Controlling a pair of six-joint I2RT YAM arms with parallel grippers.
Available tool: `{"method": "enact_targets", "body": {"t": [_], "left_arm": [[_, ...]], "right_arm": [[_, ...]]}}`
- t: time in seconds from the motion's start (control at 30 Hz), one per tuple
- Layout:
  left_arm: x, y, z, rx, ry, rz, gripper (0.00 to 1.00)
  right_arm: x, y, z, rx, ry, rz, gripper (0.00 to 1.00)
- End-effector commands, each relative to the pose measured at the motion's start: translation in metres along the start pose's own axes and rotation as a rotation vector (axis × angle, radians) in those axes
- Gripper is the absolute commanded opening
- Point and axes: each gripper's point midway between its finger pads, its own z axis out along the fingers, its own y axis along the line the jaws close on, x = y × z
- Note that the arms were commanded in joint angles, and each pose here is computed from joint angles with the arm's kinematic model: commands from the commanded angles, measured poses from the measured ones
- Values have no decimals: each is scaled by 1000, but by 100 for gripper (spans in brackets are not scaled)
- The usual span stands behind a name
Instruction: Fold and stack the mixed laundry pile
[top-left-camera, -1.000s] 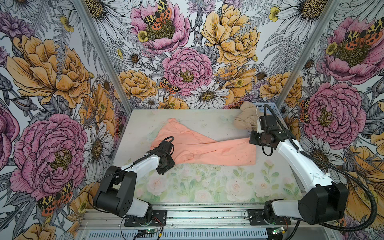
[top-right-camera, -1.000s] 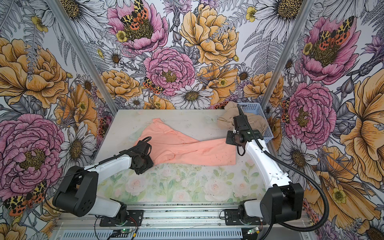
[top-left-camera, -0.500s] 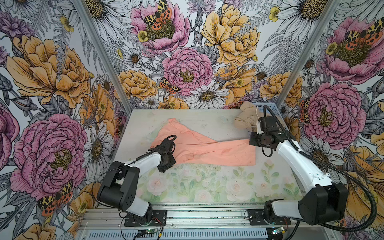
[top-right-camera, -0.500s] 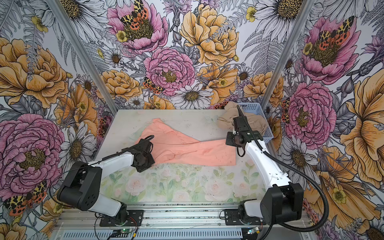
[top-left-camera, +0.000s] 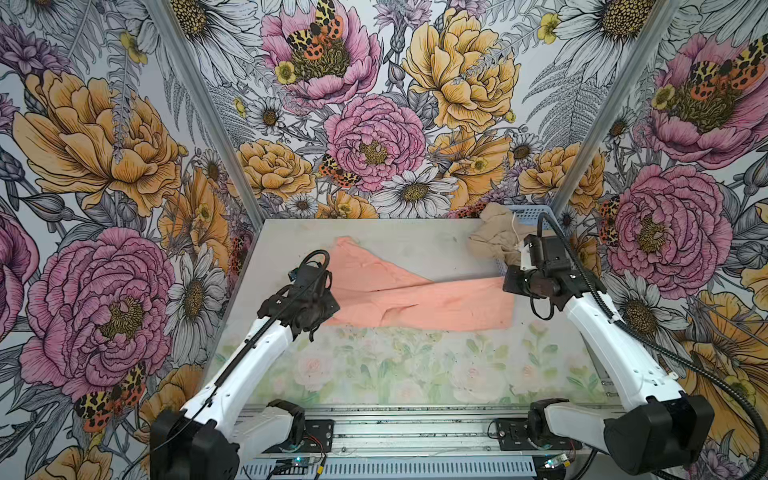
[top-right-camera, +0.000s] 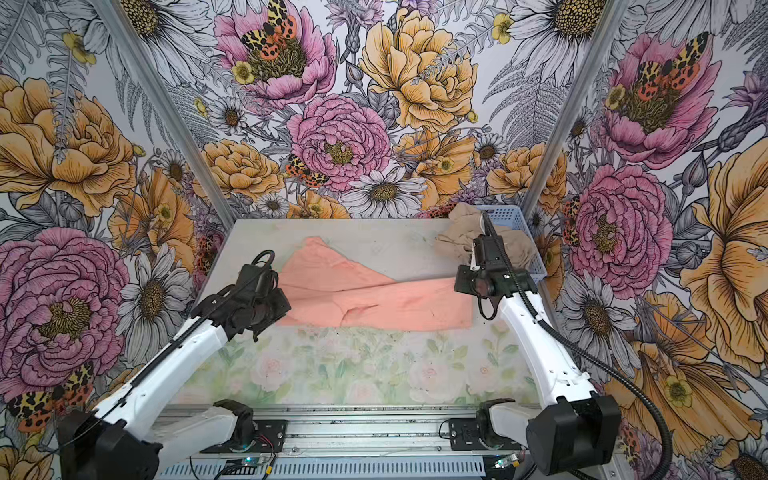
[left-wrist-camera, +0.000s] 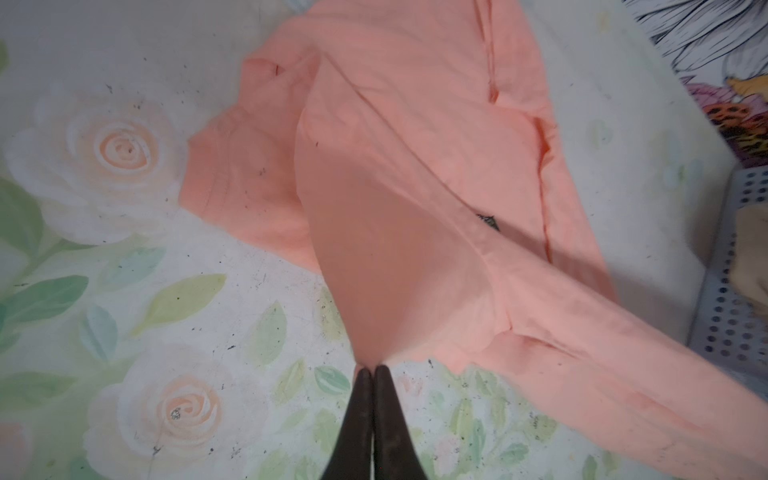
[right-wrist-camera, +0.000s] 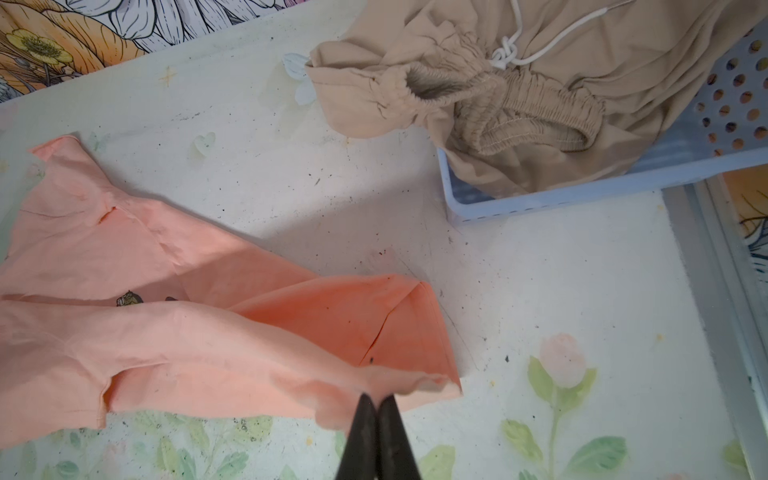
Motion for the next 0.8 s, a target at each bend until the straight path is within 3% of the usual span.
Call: {"method": "enact_targets", "body": {"t": [0.0, 0.47, 0.77], "left_arm": [[-11, 19, -30, -55, -52, -8, 0], [-99, -7, -179, 126, -419, -55, 0], [-96, 8, -238, 186, -505, -79, 0]], "right_arm": [[-7, 6, -27, -43, -44, 13, 0], [-27, 23, -140, -132, -219, -29, 0], [2, 26, -188, -194, -210, -40, 0]]}}
